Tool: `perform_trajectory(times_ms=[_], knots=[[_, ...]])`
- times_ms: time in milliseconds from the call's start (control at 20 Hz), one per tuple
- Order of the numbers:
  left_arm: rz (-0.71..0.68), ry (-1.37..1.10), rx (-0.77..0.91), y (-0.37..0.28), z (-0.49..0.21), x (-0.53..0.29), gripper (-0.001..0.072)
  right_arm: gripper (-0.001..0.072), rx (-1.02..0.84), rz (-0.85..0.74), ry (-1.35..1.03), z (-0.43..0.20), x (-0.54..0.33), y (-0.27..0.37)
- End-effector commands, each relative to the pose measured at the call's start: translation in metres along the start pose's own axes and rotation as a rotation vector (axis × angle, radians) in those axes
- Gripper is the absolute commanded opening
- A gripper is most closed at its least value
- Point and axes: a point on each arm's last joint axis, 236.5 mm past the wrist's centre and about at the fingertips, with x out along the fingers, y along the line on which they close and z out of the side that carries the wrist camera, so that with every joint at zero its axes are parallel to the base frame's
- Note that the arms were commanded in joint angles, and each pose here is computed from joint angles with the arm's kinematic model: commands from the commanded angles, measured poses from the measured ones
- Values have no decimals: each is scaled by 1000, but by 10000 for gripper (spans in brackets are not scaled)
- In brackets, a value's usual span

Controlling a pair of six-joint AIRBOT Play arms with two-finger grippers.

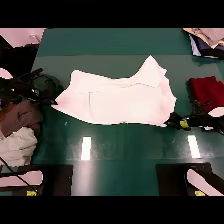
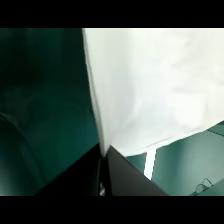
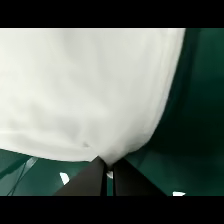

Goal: Fold the shirts.

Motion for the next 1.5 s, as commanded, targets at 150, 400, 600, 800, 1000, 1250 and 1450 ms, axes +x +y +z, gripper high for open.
perform_trajectory(times_ms=[150,400,600,800,1000,1250,1450], knots=[[102,-443,142,-56,58,-127,19,19,-201,52,-463,91,-138,73],[145,-925,372,-175,43,-318,19,19,-476,83,-993,111,-356,188],[179,-1253,582,-268,-32,-438,20,19,-626,51,-1329,55,-492,246],[147,-1466,703,-331,-112,-501,20,19,-701,-60,-1486,-3,-553,269],[57,-1392,754,-349,-134,-480,19,18,-736,-168,-1473,-29,-561,274],[47,-1100,538,-275,-59,-396,19,17,-641,-156,-1184,29,-514,236],[-13,-730,296,-186,0,-267,19,17,-452,-76,-761,109,-402,162]])
